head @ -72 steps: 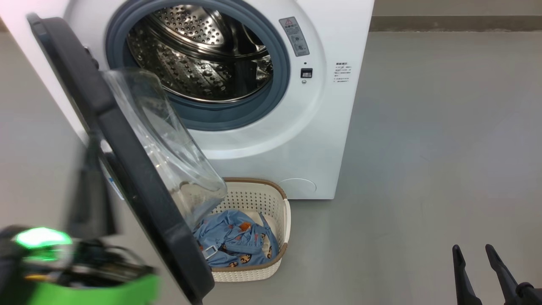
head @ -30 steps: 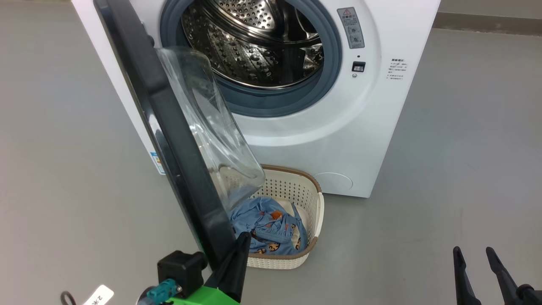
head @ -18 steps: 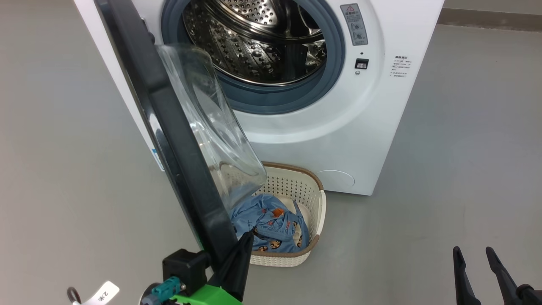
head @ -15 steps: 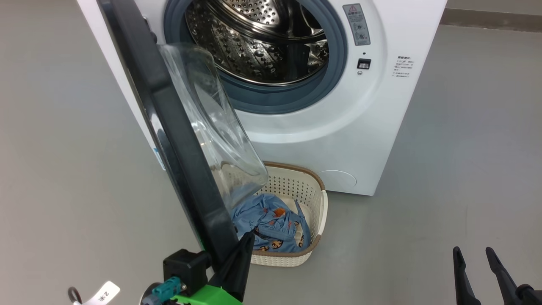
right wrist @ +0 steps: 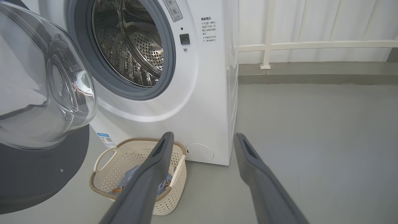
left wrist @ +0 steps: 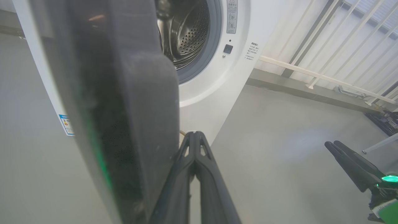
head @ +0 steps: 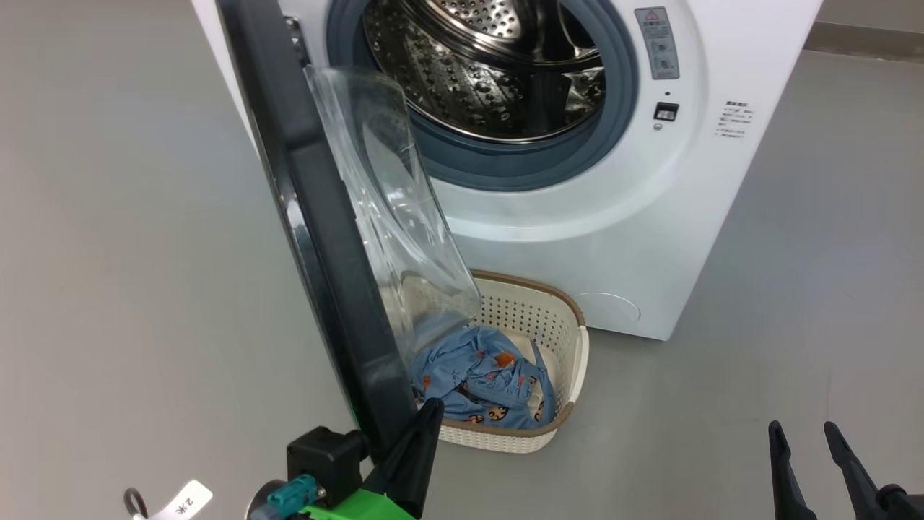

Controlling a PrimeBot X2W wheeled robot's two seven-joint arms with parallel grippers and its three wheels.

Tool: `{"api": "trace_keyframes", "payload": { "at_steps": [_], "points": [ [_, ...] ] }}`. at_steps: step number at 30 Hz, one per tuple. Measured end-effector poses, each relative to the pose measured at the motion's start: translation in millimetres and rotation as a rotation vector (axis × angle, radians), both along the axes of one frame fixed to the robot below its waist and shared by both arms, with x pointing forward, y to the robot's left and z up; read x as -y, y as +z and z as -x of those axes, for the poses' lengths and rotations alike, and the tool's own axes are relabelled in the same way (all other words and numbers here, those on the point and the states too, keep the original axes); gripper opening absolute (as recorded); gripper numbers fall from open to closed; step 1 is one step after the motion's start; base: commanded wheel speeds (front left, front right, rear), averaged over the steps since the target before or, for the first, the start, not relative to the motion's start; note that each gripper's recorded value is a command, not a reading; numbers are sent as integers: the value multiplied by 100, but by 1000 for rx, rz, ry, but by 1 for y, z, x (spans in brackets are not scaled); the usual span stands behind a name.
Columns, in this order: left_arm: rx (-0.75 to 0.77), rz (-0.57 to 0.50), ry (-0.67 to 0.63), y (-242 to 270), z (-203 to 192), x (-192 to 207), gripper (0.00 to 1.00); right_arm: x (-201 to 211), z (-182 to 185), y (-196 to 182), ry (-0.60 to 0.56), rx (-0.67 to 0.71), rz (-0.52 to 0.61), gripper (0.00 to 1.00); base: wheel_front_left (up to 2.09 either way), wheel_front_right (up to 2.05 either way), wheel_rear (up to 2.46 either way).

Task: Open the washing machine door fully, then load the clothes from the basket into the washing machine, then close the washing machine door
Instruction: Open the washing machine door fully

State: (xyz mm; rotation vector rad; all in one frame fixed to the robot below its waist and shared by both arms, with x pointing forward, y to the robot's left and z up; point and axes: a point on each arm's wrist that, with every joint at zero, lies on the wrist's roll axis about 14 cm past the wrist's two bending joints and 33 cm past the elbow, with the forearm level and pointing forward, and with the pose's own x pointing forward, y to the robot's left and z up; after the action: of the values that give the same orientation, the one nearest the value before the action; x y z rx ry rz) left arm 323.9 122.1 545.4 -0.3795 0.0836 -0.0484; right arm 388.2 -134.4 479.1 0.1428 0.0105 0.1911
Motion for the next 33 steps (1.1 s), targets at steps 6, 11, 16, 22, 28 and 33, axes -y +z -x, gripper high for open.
{"api": "trace_keyframes", "payload": {
  "at_steps": [6, 11, 16, 22, 28, 33],
  "points": [
    [-2, -4, 27, 0, 4, -7, 0, -11, -4, -1, 30, -3, -2, 100, 0, 0, 0],
    [-2, -5, 56, -1, 7, -14, 0, -19, -7, -2, 54, -4, -4, 100, 0, 0, 0],
    [-5, -9, 99, -2, 10, -25, 0, -29, -10, -2, 81, -4, -5, 100, 0, 0, 0],
    [-12, -22, 151, -5, 15, -40, 0, -39, -12, -3, 110, -6, -7, 100, 0, 0, 0],
    [-20, -26, 205, -8, 20, -54, 0, -51, -16, -5, 143, -11, -9, 100, 0, 0, 0],
    [-37, -31, 286, -14, 26, -76, 0, -62, -17, -6, 175, -16, -12, 100, 0, 0, 0]
  ]
}}
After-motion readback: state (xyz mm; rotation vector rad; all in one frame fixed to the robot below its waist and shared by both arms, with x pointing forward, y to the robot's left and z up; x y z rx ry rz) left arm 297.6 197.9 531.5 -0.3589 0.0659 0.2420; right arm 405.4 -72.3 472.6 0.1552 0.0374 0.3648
